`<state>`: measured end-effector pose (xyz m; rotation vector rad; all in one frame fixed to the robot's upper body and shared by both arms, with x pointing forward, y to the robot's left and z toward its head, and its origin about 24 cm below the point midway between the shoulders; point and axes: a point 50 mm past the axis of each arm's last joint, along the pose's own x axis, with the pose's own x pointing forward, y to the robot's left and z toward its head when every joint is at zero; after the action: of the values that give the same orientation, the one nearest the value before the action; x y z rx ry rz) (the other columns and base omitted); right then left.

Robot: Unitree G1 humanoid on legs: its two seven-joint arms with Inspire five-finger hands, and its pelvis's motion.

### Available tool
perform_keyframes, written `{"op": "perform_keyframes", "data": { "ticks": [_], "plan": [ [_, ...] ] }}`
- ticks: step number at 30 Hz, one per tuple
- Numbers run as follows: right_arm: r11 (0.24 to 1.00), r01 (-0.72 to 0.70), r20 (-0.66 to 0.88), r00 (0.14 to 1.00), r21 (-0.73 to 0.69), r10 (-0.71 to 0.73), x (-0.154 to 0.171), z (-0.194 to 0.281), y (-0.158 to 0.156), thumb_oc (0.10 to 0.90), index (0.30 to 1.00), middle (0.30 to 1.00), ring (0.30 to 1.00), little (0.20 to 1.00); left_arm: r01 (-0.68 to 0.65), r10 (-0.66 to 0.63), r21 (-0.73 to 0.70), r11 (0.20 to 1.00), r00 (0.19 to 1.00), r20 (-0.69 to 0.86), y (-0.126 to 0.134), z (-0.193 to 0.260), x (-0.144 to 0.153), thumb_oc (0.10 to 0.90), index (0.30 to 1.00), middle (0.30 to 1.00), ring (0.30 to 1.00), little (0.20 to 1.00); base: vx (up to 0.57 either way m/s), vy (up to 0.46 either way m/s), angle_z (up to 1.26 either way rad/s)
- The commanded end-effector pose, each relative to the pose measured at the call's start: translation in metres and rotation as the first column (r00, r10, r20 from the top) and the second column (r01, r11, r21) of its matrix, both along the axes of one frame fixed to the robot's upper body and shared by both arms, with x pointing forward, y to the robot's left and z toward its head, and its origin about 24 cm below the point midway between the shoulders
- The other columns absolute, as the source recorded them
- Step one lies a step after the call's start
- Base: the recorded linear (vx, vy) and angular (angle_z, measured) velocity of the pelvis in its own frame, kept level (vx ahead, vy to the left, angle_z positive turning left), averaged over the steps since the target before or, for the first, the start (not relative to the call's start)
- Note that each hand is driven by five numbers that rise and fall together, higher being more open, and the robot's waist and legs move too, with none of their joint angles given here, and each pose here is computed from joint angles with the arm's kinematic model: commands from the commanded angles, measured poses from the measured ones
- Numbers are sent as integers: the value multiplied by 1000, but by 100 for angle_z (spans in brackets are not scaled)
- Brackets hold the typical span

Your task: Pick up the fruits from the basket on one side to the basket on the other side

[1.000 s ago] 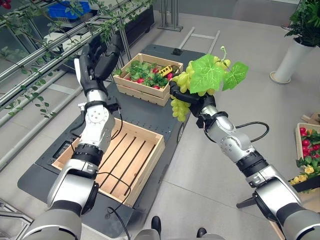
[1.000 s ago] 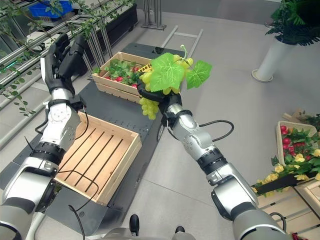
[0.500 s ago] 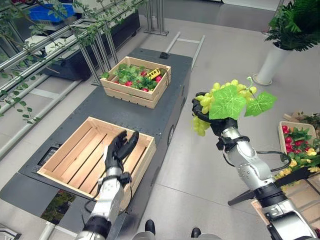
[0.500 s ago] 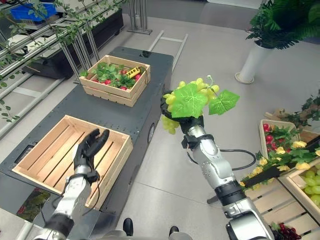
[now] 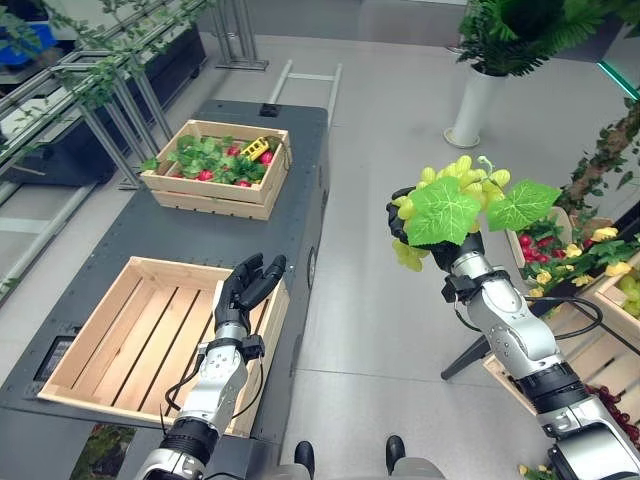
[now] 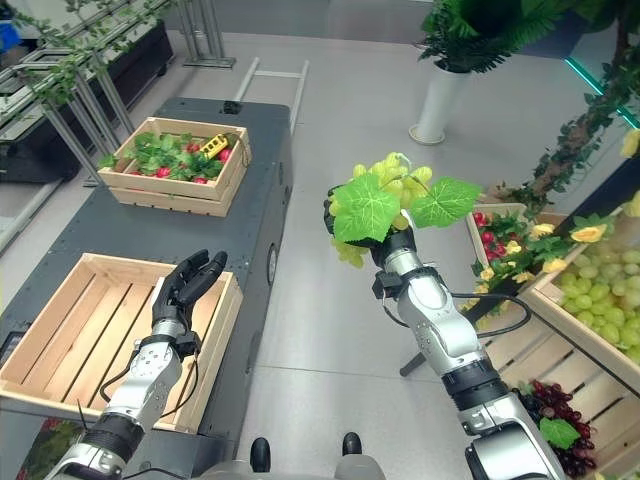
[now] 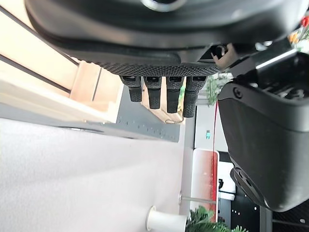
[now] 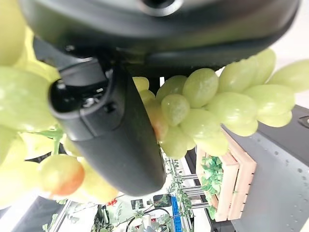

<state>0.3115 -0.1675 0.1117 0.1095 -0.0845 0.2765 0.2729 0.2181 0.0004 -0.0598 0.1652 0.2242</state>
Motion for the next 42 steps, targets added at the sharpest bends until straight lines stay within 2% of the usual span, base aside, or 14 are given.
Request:
{"op": "perform_keyframes", "data": {
  "ticks": [1, 6, 13, 19, 22, 34, 42],
  "plan": [
    [993, -113, 289, 952, 36, 98, -3, 69, -8, 400, 300, 300, 300, 300, 23, -33, 39, 999, 965, 259, -4, 52, 26, 800, 900, 900, 900, 900, -89, 111, -35],
    [980, -196, 309, 935, 43, 173, -6, 71, -2, 400, 300, 300, 300, 300, -25, 7, 59, 998, 960, 279, 13, 56, 14, 800, 900, 900, 900, 900, -143, 51, -92],
    [971, -222, 292, 927, -87, 238, -15, 61, -6, 400, 300, 300, 300, 300, -50, 42, 21, 999, 959, 282, 16, 55, 18, 800, 900, 900, 900, 900, -45, -132, -36],
    [960, -238, 262, 927, -149, 270, -25, 77, -37, 400, 300, 300, 300, 300, -50, 46, 10, 999, 970, 237, 16, 39, 9, 800, 900, 900, 900, 900, 41, -56, -16],
    [960, -217, 278, 925, -179, 261, -35, 82, -48, 400, 300, 300, 300, 300, -40, 35, 18, 999, 976, 215, 20, 29, 0, 800, 900, 900, 900, 900, 48, -25, -14],
    [960, -149, 315, 923, -236, 221, -52, 103, -73, 400, 300, 300, 300, 300, -47, 42, 28, 998, 984, 174, 28, 17, -6, 800, 900, 900, 900, 900, 25, 9, -15],
    [964, 18, 343, 936, -266, 77, -54, 110, -97, 400, 300, 300, 300, 300, -25, 18, 46, 999, 988, 152, 27, 12, -6, 800, 900, 900, 900, 900, 4, 4, -16]
  ]
}}
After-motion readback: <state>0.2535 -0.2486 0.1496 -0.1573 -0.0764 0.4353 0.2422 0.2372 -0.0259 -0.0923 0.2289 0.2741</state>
